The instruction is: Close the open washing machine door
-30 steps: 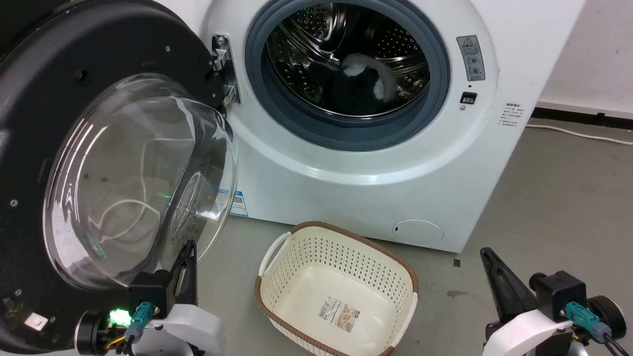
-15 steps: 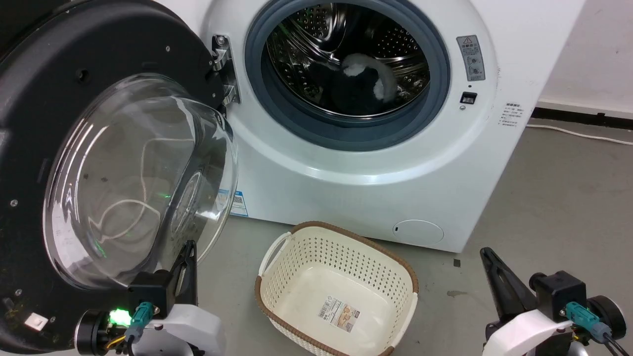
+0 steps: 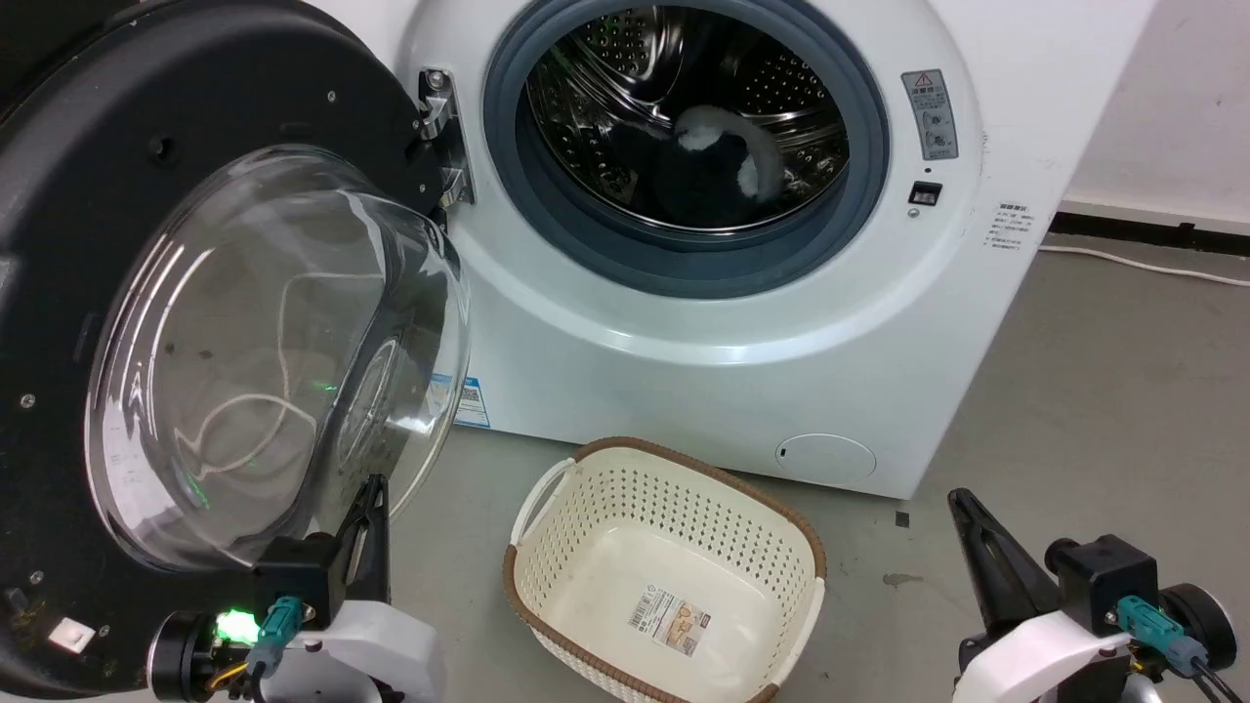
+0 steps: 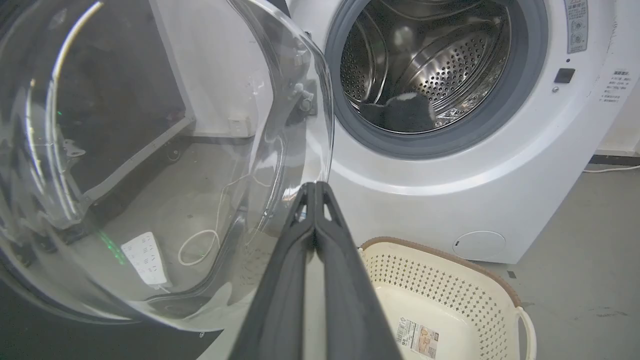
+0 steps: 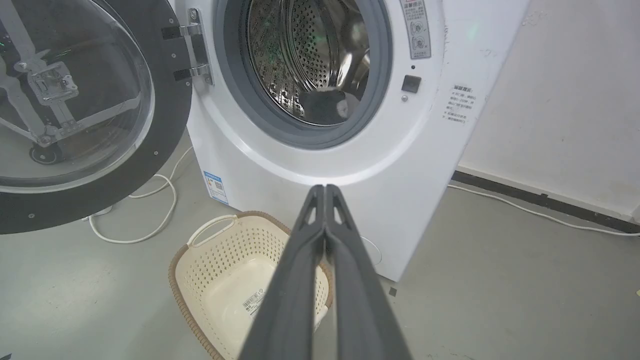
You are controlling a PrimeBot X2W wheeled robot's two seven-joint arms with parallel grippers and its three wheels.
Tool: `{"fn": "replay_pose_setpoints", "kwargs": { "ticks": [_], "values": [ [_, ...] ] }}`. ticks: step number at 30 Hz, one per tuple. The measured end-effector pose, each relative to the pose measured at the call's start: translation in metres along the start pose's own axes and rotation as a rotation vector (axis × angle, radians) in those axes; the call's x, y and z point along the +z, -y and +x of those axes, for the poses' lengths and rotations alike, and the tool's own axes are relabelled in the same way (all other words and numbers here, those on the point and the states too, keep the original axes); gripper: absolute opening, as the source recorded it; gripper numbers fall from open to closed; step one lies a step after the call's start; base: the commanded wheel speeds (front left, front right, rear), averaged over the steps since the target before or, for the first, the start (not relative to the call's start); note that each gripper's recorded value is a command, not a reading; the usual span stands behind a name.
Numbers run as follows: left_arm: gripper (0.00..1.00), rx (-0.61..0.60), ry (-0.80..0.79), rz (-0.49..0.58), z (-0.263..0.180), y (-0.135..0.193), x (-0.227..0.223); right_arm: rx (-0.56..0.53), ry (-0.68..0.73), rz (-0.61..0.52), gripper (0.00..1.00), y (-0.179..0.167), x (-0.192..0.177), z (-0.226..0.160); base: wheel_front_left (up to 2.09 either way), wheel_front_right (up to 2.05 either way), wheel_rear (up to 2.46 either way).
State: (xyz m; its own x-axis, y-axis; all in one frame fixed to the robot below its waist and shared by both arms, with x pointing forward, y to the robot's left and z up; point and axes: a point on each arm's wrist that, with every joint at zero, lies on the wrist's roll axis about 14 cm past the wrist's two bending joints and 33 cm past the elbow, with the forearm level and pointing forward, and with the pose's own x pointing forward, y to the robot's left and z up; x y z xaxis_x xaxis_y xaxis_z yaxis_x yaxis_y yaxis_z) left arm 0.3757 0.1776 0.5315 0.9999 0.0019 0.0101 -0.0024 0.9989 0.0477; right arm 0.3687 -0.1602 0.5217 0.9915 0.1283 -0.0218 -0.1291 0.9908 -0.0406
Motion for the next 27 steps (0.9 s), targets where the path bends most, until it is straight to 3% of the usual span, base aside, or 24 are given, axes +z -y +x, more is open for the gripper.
{"fn": "replay_pose_setpoints", "kwargs": {
  "ticks": [5,6,27],
  "values": [
    [0.0,0.0,0.0,0.0,0.0,0.0,0.0,0.0,0.0,0.0,0.0,0.0,0.0,0.0,0.0,0.0,0.0],
    [1.0,0.001,0.0,0.0,0.0,0.0,0.0,0.0,0.0,0.0,1.0,0.0,0.0,0.0,0.0,0.0,0.0],
    [1.0,-0.036,0.011,-0.046,-0.001,0.013,-0.003,-0.002,0.015,0.051,1.0,0.0,-0.004,-0.004,0.0,0.0,0.0]
  ]
}}
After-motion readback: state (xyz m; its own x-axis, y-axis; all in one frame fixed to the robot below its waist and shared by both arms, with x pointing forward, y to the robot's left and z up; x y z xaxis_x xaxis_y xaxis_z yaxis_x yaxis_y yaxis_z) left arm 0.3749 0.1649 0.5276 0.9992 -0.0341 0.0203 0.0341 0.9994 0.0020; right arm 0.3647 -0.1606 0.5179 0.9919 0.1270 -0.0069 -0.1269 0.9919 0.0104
